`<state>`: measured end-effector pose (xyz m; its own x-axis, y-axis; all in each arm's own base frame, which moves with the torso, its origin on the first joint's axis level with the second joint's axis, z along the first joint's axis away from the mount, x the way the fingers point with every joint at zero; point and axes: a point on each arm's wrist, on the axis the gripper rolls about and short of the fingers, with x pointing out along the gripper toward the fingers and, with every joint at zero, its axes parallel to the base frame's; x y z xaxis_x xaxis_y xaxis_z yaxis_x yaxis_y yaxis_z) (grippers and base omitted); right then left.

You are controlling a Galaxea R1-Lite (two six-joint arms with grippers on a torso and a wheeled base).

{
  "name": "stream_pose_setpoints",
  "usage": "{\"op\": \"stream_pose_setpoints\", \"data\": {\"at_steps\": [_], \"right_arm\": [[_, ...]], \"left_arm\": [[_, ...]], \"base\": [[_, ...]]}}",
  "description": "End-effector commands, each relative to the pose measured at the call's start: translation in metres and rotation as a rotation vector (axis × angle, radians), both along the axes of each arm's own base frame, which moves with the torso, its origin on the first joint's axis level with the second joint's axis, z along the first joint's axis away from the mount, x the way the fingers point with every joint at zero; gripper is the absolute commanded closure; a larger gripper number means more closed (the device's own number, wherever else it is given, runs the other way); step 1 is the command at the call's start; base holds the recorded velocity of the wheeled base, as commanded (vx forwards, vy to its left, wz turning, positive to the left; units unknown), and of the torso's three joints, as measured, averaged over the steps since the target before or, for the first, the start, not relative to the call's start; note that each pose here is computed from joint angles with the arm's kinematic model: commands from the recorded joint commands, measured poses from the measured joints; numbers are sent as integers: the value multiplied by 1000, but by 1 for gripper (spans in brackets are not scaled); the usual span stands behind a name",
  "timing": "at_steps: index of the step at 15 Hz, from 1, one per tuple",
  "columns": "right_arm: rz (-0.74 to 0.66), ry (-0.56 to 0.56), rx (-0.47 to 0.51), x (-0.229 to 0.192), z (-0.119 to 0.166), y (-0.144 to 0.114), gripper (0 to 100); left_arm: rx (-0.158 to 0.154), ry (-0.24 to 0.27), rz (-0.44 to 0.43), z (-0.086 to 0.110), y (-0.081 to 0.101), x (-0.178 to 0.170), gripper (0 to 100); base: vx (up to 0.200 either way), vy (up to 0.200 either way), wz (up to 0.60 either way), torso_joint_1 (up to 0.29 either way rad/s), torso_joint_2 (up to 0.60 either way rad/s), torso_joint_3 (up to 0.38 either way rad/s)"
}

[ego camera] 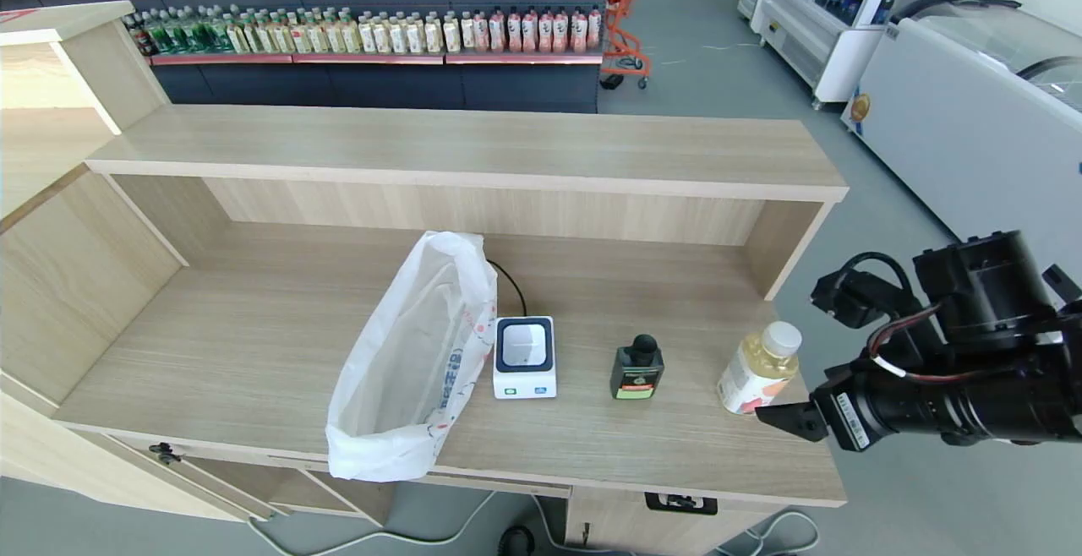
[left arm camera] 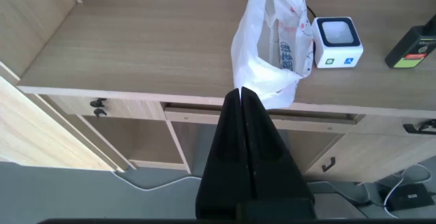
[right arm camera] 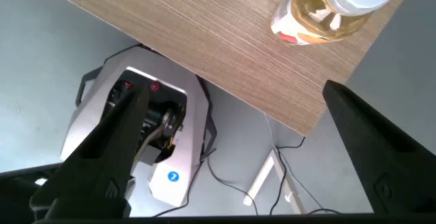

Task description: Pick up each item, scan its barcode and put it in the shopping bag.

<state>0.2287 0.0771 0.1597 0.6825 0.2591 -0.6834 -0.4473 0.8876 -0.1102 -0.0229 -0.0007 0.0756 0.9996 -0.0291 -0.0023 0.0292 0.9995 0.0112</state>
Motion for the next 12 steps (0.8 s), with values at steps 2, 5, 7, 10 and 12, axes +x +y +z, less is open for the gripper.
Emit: {"op": "stream_pose_setpoints", "data": {"at_steps": [2,5,7,10,12], "right_arm": [[65,65,-34,21,-31,25,0],[141,-17,-83,45,-54,45,0],[173,-51,-129,60,-63,50,0],[198,-78,-157,80,-72,58,0],[202,-114,-150,92,-78,64,0]], "left_arm": [[-1,1,0,0,0,0,100],[1,-1,0,0,0,0,100],[1,-1,0,0,0,0,100],[-1,2,0,0,0,0,100],[1,-1,0,0,0,0,100]], "base": [[0,0,0,0,0,0],[0,0,0,0,0,0],[0,0,0,0,0,0],[0,0,0,0,0,0],[0,0,0,0,0,0]]}}
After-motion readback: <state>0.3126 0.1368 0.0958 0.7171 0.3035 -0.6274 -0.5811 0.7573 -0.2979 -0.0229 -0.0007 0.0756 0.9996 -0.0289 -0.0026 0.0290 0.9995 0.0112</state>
